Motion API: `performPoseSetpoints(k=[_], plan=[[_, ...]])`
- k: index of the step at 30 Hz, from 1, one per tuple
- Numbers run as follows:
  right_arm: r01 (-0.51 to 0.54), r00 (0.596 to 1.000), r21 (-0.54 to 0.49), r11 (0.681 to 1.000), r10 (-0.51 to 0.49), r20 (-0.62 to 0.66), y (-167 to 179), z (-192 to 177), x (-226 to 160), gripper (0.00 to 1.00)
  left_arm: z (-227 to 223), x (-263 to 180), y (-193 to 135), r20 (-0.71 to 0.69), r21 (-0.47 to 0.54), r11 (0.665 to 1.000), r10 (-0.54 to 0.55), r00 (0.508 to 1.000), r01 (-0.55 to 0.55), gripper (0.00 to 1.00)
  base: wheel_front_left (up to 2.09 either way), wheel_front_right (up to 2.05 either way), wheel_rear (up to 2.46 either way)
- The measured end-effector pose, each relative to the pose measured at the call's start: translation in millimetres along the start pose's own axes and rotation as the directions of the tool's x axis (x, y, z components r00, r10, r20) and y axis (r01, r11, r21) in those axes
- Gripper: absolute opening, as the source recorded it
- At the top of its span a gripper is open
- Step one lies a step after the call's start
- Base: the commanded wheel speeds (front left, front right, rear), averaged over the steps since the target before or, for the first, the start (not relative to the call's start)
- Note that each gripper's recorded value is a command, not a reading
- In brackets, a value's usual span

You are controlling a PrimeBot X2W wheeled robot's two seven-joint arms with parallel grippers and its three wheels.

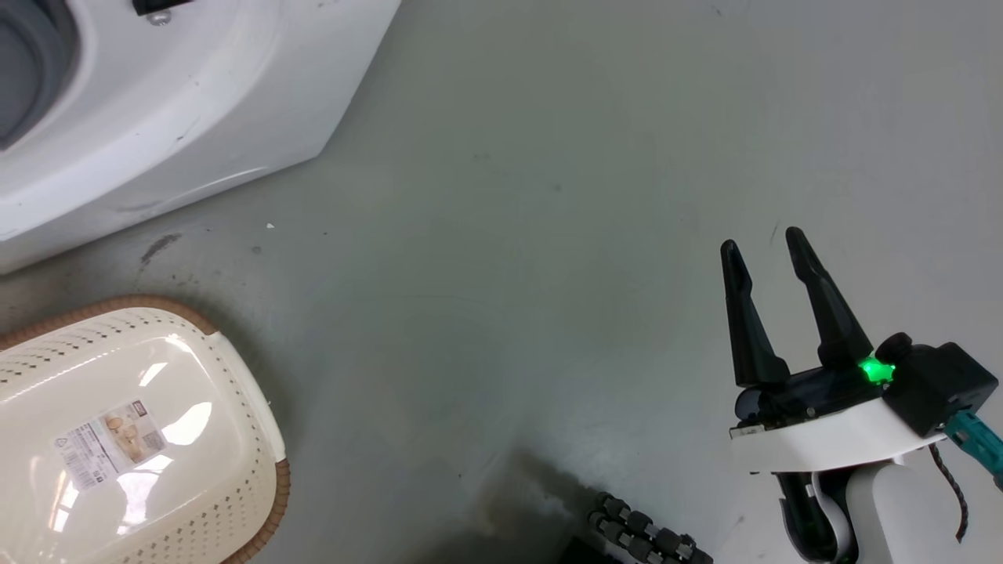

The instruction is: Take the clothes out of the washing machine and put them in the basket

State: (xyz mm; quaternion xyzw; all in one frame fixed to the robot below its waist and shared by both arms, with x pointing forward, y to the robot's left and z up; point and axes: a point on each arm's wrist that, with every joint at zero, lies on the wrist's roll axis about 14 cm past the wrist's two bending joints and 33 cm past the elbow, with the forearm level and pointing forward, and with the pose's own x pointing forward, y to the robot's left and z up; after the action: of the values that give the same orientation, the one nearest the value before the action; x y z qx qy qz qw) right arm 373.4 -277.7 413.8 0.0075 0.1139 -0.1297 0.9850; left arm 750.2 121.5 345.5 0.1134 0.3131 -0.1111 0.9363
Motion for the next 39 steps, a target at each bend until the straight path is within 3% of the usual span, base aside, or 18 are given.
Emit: performPoseSetpoints(k=[7,15,22,39], plan=[[-0.006,0.998,0.017,1.0,0.005,0.06,-0.1,17.7,1.0,1.0,20.4,-23.1,0.4,0.199,-0.033,0.999,0.017,0.98,-0.01,0.0,0.0,0.0,0.0],[-0.02,0.991,0.008,1.0,0.019,0.129,1.1,39.4,-4.7,1.0,16.1,-61.4,-0.6,0.335,-0.116,0.993,0.041,0.941,-0.003,0.0,0.0,0.0,0.0],[-0.047,0.983,0.004,0.999,0.045,0.176,7.2,53.0,-18.7,1.0,13.2,-111.3,-4.9,0.434,-0.171,0.985,0.067,0.898,0.009,0.0,0.0,0.0,0.0],[-0.139,0.952,0.006,0.99,0.132,0.277,30.7,81.6,-45.1,1.0,33.1,-249.7,21.8,0.634,-0.225,0.974,0.158,0.757,-0.014,0.0,0.0,0.0,0.0]])
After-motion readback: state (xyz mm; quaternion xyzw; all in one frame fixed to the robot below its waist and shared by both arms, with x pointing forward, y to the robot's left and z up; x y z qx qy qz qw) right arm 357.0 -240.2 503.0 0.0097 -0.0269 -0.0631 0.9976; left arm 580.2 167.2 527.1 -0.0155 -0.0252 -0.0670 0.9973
